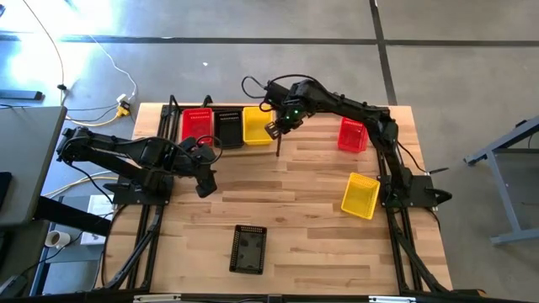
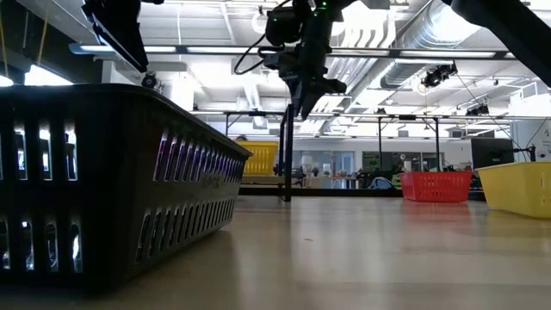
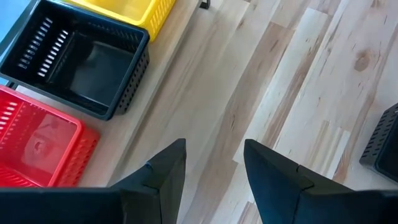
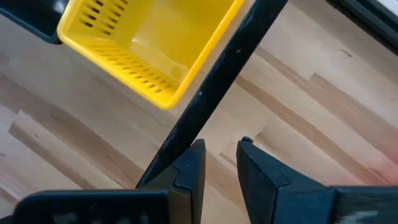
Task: Stack baskets on shelf by color
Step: Adjust the shelf, then stack the yellow bin on top of the yellow bin
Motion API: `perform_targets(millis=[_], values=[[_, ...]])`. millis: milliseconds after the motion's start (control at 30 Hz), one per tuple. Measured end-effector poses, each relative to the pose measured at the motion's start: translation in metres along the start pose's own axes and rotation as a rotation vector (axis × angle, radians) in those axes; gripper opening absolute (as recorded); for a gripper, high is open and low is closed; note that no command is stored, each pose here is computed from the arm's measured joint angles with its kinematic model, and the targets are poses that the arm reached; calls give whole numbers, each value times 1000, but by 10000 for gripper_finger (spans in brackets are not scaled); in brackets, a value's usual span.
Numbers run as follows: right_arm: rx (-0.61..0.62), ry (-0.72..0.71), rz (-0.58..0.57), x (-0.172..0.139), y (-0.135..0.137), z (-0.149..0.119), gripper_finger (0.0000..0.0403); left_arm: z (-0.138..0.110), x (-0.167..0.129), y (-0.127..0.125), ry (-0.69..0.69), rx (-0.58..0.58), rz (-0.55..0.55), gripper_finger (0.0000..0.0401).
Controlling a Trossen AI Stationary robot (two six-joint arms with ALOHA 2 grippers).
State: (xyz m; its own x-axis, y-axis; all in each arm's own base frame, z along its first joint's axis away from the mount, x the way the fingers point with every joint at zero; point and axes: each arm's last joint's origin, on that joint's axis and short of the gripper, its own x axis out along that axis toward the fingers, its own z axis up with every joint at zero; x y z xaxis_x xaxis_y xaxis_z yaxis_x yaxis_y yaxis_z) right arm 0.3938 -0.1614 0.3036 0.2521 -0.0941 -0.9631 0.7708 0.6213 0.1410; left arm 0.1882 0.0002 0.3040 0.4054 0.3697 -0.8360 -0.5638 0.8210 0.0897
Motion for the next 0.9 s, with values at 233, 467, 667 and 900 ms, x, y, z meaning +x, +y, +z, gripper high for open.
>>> perform_targets(millis=[233,467,667,900], values=[[14,14,-136,-15,-5,-13,78,0,0,0,0,-1,0,152],[0,-68,-306,-49,-3,-37,78,0,0,0,-1,-9,1,152],[-80,-119,-390,-58,10,-61,78,0,0,0,4,-61,-2,152],[-69,-84,-472,-52,-4,-102,78,0,0,0,7,-80,-5,152]])
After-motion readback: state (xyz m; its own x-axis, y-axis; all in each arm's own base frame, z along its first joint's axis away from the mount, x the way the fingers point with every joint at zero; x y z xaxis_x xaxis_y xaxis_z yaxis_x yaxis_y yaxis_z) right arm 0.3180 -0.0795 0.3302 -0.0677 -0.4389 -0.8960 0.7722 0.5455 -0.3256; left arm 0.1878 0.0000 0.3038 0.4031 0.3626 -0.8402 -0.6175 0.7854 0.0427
